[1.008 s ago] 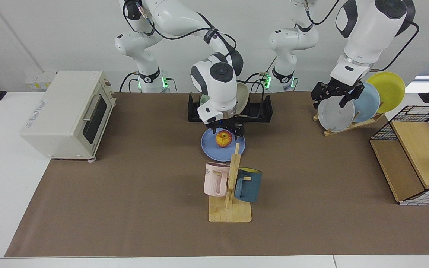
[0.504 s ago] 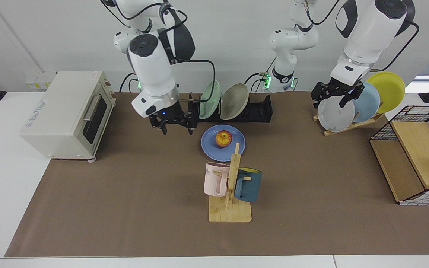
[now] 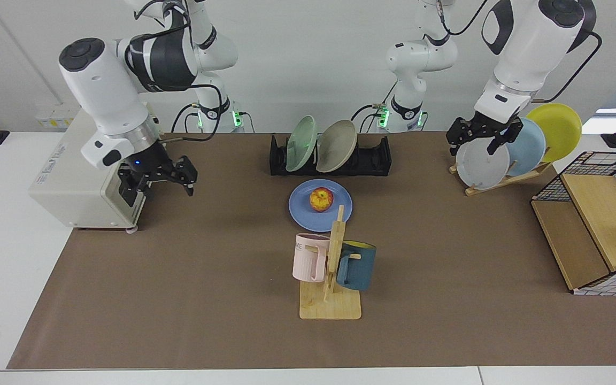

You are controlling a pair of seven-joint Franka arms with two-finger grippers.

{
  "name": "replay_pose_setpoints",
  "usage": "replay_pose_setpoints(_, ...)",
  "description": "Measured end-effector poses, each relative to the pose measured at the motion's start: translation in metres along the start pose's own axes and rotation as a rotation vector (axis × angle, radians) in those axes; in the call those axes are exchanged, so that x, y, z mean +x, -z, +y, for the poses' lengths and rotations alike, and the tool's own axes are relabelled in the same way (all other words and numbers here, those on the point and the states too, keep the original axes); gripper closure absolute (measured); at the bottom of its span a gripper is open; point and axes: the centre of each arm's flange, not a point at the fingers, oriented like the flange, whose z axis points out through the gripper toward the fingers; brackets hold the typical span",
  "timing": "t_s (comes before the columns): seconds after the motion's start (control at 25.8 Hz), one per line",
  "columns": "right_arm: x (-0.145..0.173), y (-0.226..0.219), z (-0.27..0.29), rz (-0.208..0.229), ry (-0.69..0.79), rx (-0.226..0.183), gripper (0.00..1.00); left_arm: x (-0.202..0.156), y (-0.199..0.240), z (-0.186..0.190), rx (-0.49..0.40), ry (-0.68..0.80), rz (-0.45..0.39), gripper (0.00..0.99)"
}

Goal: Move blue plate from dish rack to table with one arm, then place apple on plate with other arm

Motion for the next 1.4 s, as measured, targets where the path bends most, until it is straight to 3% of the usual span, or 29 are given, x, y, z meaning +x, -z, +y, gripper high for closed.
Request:
replay_pose_setpoints(0.16,-0.009,0.013,0.024,-0.014,0.013,-0.045,0.00,0.000,0.000,0.000,0.000,0.000,0.000,0.000)
replay_pose_setpoints(0.5,-0.040,0.060,0.021,-0.111,0.014,-0.037,0.00,0.000,0.000,0.000,0.000,-0.001,0.000,0.000)
replay_pose_setpoints(0.7,-0.045,0.080,0.016,-0.095,0.018,-0.038,0.00,0.000,0.000,0.000,0.000,-0.001,0.000,0.000)
replay_pose_setpoints(1.12,-0.059,0.071,0.021,-0.081,0.014,-0.045,0.00,0.000,0.000,0.000,0.000,-0.001,0.000,0.000)
replay_pose_setpoints(1.4,-0.059,0.075,0.022,-0.075,0.021,-0.073,0.00,0.000,0.000,0.001,0.000,-0.002,0.000,0.000)
